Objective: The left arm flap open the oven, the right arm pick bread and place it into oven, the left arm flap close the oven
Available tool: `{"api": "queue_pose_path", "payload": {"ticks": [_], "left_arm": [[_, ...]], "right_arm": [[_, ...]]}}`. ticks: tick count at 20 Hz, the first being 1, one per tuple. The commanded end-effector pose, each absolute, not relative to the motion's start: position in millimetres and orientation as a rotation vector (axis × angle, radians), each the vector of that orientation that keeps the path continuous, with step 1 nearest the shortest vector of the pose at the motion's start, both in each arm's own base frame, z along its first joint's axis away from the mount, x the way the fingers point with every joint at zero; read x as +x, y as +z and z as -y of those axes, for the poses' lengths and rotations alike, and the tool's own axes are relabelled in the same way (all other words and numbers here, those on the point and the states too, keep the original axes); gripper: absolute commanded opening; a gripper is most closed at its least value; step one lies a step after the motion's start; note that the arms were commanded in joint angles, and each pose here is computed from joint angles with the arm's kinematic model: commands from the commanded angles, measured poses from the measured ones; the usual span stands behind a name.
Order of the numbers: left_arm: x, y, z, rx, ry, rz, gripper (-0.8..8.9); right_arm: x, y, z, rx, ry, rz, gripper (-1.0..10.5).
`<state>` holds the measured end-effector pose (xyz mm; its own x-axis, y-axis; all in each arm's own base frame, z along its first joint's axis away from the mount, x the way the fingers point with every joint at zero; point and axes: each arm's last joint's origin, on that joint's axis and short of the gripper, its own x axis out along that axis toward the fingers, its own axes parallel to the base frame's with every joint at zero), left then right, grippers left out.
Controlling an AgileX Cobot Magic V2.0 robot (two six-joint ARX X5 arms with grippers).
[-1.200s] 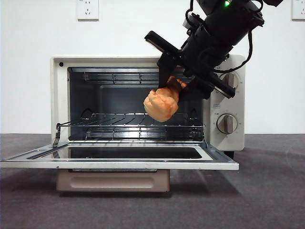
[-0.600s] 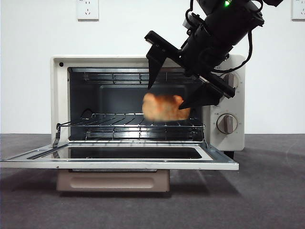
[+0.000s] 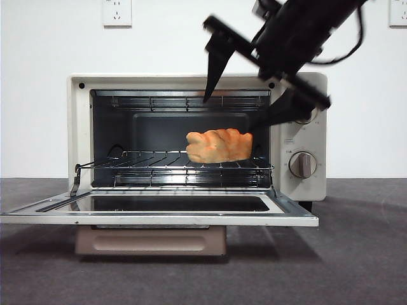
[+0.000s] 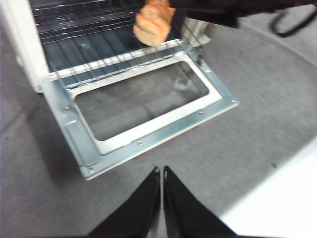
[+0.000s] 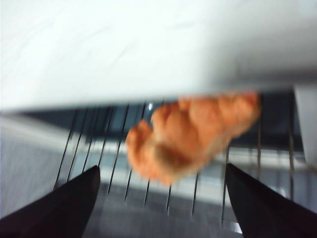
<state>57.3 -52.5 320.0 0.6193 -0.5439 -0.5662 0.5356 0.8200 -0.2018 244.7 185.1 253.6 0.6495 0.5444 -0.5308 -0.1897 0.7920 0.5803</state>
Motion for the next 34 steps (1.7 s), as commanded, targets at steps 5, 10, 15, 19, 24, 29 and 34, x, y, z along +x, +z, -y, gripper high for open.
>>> {"api": "queue_pose_path", "payload": {"ticks": [5, 10, 15, 19, 24, 29, 34], "left_arm": [[65.9, 322.7, 60.8, -0.028, -0.605, -0.691, 0.16], [80.6, 316.8, 75.2, -0.029, -0.65, -0.794, 0.16], [106.5, 307.5, 92.9, -0.03, -0.687, -0.878, 0.15], [142.3, 292.3, 96.7, -0.09, -0.689, -0.977, 0.14], [193.5, 271.8, 73.3, -0.317, -0.683, -1.042, 0.14], [207.3, 239.4, 37.8, -0.491, -0.532, -1.041, 0.14], [197.5, 190.6, 22.7, -0.652, -0.452, -1.058, 0.14]], "right_arm": [[206.3, 284.5, -168.2, 0.319, 0.562, -0.802, 4.0], [170.8, 306.9, -147.7, 0.184, 0.672, -0.788, 4.0], [136.6, 324.8, -121.1, 0.13, 0.742, -0.768, 4.0], [105.4, 334.5, -94.6, 0.111, 0.74, -0.754, 4.0], [76.7, 340.0, -70.5, 0.118, 0.741, -0.725, 4.0], [63.0, 340.8, -57.6, 0.118, 0.704, -0.7, 4.0], [61.2, 341.2, -55.9, 0.122, 0.703, -0.695, 4.0]]}}
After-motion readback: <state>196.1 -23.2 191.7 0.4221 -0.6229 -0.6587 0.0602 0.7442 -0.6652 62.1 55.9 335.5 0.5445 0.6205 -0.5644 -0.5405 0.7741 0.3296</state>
